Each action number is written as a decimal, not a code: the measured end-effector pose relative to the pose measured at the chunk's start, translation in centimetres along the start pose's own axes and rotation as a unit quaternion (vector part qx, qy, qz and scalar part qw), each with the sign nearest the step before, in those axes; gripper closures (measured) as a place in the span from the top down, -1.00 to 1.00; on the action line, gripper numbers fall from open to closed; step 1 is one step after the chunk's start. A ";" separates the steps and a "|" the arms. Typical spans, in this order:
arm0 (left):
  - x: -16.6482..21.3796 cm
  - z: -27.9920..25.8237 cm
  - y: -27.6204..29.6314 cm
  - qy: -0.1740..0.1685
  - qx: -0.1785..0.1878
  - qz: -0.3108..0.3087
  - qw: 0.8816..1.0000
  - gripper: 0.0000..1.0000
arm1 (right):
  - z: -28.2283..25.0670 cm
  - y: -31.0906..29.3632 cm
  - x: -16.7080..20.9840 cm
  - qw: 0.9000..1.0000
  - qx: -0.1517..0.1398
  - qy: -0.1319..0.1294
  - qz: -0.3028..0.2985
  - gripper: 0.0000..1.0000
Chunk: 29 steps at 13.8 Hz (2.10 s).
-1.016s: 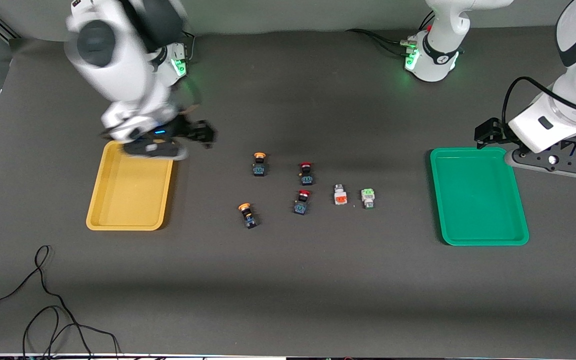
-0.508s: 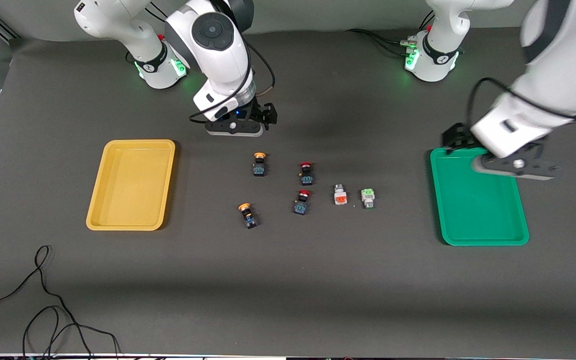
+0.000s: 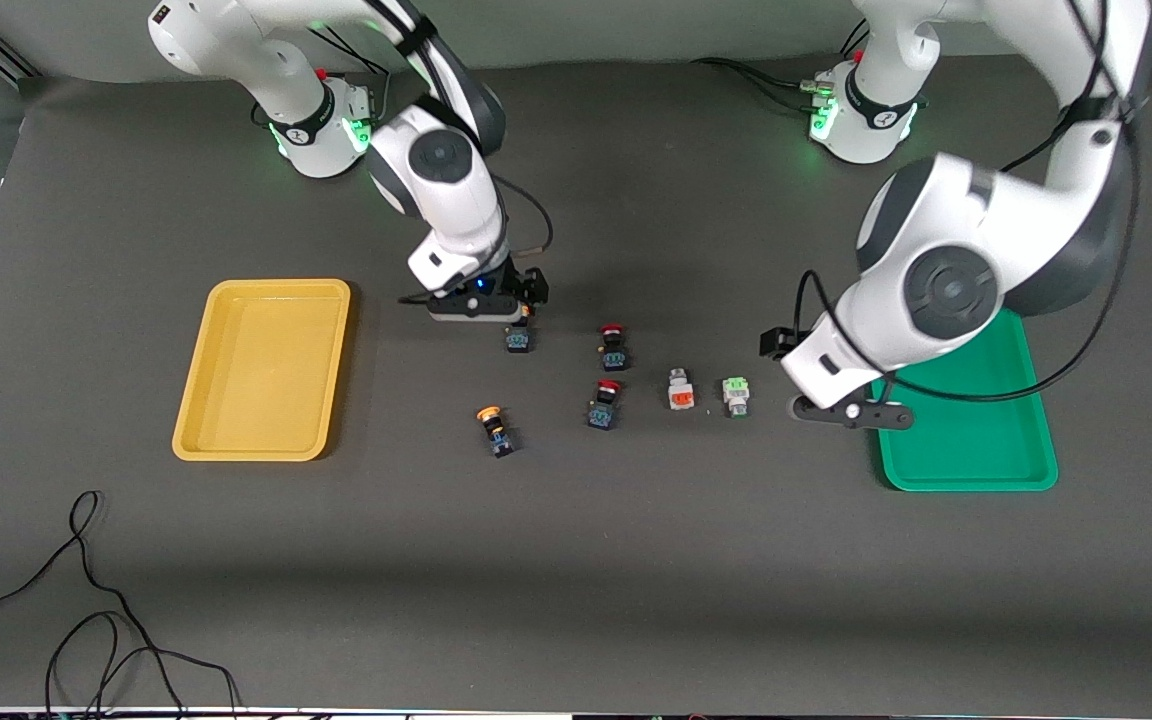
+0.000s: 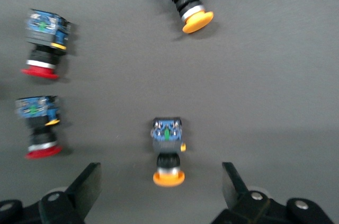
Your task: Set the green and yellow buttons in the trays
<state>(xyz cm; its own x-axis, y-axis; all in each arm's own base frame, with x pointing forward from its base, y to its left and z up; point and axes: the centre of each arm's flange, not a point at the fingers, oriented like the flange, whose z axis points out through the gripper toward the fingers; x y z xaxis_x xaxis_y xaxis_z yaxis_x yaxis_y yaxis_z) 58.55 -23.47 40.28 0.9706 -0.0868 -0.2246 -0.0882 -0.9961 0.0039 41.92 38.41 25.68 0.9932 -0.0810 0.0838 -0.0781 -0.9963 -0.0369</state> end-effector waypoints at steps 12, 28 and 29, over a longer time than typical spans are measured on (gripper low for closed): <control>-0.3 18.4 4.7 0.015 -0.022 -0.020 0.999 0.99 | 7.6 -0.2 -0.2 1.000 0.013 0.021 -0.006 -0.19; -0.5 23.0 5.1 0.038 -0.021 -0.051 0.998 -0.37 | -17.6 29.9 22.1 0.990 -0.044 -0.049 -0.122 -0.19; -0.4 22.7 5.0 0.040 -0.018 -0.050 0.998 -0.53 | -17.7 33.7 22.3 0.989 -0.041 -0.053 -0.132 -0.19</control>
<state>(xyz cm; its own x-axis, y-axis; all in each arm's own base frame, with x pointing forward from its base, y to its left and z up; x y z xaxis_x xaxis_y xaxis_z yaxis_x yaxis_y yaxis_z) 52.65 -28.09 18.25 0.9890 0.0141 -0.1472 0.0174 -0.9996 0.0210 59.86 2.49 43.94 0.9831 0.1812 -0.0253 0.1823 -0.9818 0.0536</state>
